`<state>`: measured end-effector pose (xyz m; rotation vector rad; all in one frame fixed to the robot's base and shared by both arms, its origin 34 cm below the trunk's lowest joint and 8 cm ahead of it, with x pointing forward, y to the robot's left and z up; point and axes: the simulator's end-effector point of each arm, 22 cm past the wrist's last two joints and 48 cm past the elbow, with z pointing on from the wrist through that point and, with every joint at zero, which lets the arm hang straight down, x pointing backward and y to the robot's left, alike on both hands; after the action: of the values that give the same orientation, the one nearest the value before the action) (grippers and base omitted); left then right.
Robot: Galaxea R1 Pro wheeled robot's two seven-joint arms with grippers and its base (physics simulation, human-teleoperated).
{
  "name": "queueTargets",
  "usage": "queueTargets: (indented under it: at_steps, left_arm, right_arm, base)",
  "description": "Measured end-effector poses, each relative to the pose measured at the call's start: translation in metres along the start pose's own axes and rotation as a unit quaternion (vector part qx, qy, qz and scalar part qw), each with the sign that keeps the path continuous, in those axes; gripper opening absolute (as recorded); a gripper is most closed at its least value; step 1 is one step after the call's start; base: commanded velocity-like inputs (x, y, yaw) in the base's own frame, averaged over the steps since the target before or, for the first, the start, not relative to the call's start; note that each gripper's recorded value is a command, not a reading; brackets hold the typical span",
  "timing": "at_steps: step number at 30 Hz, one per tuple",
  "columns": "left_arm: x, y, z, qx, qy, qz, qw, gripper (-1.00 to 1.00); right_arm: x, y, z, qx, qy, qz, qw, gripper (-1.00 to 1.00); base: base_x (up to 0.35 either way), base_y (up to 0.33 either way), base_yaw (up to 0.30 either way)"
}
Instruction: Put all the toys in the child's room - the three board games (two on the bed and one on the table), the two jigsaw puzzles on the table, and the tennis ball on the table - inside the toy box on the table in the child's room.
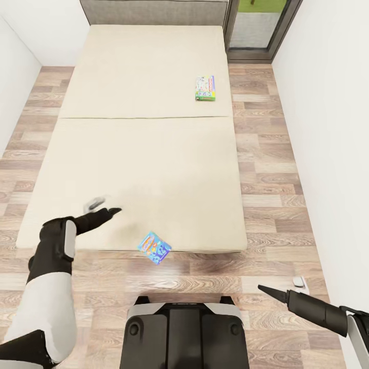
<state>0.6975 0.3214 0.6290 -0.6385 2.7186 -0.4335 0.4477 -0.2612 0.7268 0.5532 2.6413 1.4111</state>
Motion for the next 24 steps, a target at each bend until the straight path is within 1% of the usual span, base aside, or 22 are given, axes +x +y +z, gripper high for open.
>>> queueTargets:
  at_steps: [2,3,4,5,7,9,10,11,13,14,16,19,24]
  left_arm:
    - [0.000,0.012,-0.013,0.024,0.009,-0.012,0.9996,1.00]
    - [0.002,0.022,-0.025,0.048,0.016,-0.019,0.9985,1.00]
    - [0.003,0.027,-0.032,0.062,0.019,-0.022,0.9977,1.00]
    - [0.007,0.036,-0.045,0.085,0.026,-0.024,0.9957,1.00]
    - [0.013,0.044,-0.059,0.108,0.035,-0.027,0.9932,1.00]
    - [0.028,0.061,-0.088,0.146,0.052,-0.029,0.9875,1.00]
    - [0.036,0.067,-0.106,0.171,0.062,-0.030,0.9828,1.00]
    - [0.042,0.070,-0.118,0.188,0.069,-0.031,0.9792,1.00]
    - [0.049,0.072,-0.133,0.212,0.079,-0.033,0.9736,1.00]
    - [0.052,0.071,-0.146,0.231,0.084,-0.033,0.9687,1.00]
    - [0.051,0.071,-0.156,0.245,0.087,-0.031,0.9649,1.00]
    - [0.049,0.071,-0.166,0.259,0.091,-0.028,0.9613,1.00]
    - [0.050,0.069,-0.173,0.270,0.094,-0.029,0.9577,1.00]
  right_arm:
    - [0.000,-0.002,0.000,0.005,-0.002,-0.004,1.0000,1.00]
    - [-0.001,-0.005,0.000,0.010,-0.004,-0.008,0.9999,1.00]
    - [-0.001,-0.007,0.000,0.014,-0.005,-0.010,0.9998,1.00]
    - [-0.002,-0.010,0.000,0.020,-0.006,-0.013,0.9997,1.00]
    - [-0.002,-0.014,0.000,0.028,-0.007,-0.014,0.9995,1.00]
    - [-0.002,-0.019,0.000,0.039,-0.008,-0.015,0.9991,1.00]
    - [-0.002,-0.022,0.000,0.044,-0.009,-0.015,0.9989,1.00]
    - [-0.001,-0.022,0.001,0.045,-0.009,-0.014,0.9988,1.00]
    - [0.000,-0.021,0.003,0.044,-0.010,-0.013,0.9989,1.00]
    - [0.001,-0.020,0.006,0.041,-0.012,-0.010,0.9990,1.00]
    - [0.002,-0.019,0.009,0.039,-0.013,-0.008,0.9991,1.00]
    - [0.004,-0.018,0.011,0.037,-0.014,-0.007,0.9992,1.00]
    - [0.003,-0.016,0.011,0.036,-0.015,-0.007,0.9992,1.00]
  base:
    - [0.000,0.000,0.000]
    - [0.000,0.000,0.000]
    - [0.000,0.000,0.000]
    - [0.000,0.000,0.000]
    - [0.000,0.000,0.000]
    - [0.000,0.019,0.000]
    - [0.000,0.090,0.000]
    - [0.000,0.121,0.000]
    - [0.000,0.202,0.000]
    - [0.000,0.212,0.000]
    - [0.000,0.132,0.000]
    - [0.000,0.054,0.000]
    - [0.000,0.015,0.000]
